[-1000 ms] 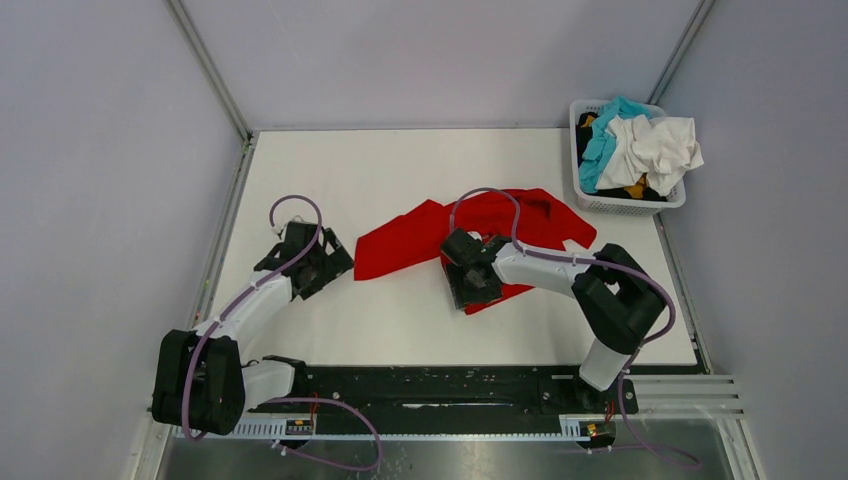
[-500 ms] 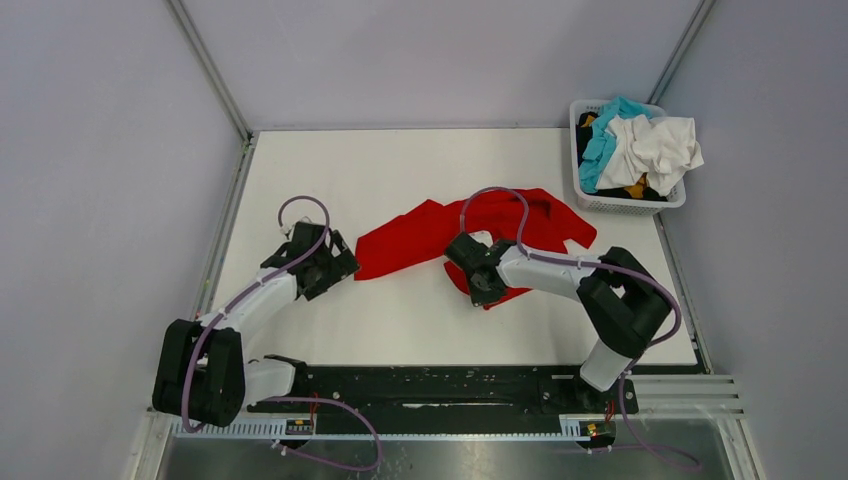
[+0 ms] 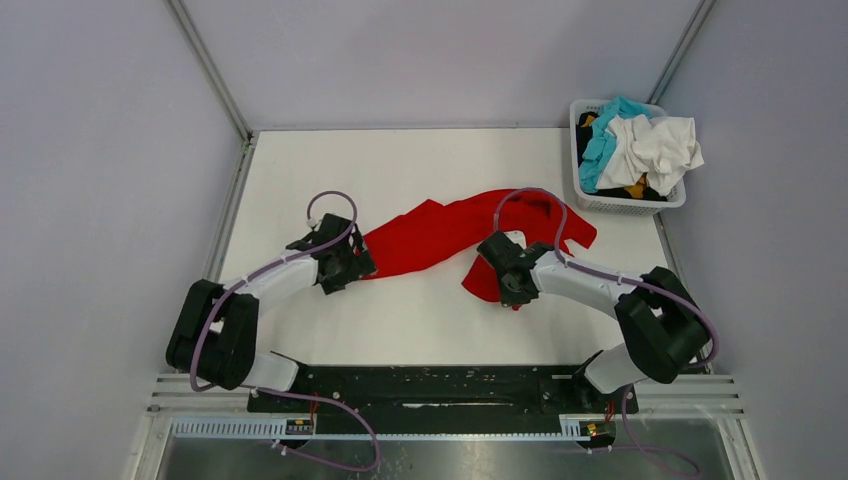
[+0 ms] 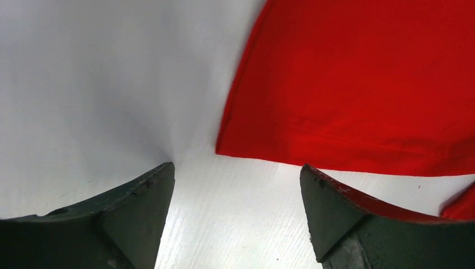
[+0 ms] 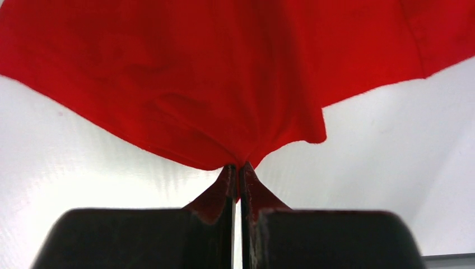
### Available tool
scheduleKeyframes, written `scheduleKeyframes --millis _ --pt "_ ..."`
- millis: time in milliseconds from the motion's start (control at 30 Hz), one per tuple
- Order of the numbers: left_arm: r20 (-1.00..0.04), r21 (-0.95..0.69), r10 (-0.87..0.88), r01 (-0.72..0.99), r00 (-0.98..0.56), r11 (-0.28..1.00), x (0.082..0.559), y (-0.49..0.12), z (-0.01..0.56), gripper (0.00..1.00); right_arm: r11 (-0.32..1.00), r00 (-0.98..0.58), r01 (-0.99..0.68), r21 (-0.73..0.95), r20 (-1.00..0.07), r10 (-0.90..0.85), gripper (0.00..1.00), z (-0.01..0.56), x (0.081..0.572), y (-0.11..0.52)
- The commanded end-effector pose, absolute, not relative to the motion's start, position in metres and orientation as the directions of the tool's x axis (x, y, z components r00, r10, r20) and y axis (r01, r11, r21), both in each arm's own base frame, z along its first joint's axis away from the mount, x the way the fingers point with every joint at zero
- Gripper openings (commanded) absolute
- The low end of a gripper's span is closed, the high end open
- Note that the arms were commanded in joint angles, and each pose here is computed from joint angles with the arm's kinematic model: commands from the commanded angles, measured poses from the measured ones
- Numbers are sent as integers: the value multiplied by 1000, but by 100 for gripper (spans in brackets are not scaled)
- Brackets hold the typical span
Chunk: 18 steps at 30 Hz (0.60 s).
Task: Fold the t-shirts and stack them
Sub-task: Flatten out the tshirt
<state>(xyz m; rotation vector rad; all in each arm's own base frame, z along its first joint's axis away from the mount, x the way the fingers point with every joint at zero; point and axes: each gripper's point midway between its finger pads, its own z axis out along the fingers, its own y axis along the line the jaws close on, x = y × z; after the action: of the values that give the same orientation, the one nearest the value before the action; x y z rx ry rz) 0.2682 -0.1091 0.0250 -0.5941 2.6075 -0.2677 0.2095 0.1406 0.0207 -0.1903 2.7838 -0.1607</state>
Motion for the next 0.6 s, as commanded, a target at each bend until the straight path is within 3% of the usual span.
scheduleKeyframes --millis 0,300,433,567 --pt "-401 -233 -415 -347 -817 909 280 -119 26 81 991 -921 -84 -104 -372 -117 0 30 215 129" --pt "-380 -144 -356 -326 -854 934 292 -134 10 66 996 -917 -81 -34 -388 -88 0 33 216 129" --pt "-365 -128 -335 -310 -869 942 296 -142 3 51 997 -912 -71 -24 -403 -75 0 35 218 127" --pt "-355 -118 -315 -292 -880 949 301 -149 -3 28 998 -907 -55 -13 -417 -55 0 38 221 124"
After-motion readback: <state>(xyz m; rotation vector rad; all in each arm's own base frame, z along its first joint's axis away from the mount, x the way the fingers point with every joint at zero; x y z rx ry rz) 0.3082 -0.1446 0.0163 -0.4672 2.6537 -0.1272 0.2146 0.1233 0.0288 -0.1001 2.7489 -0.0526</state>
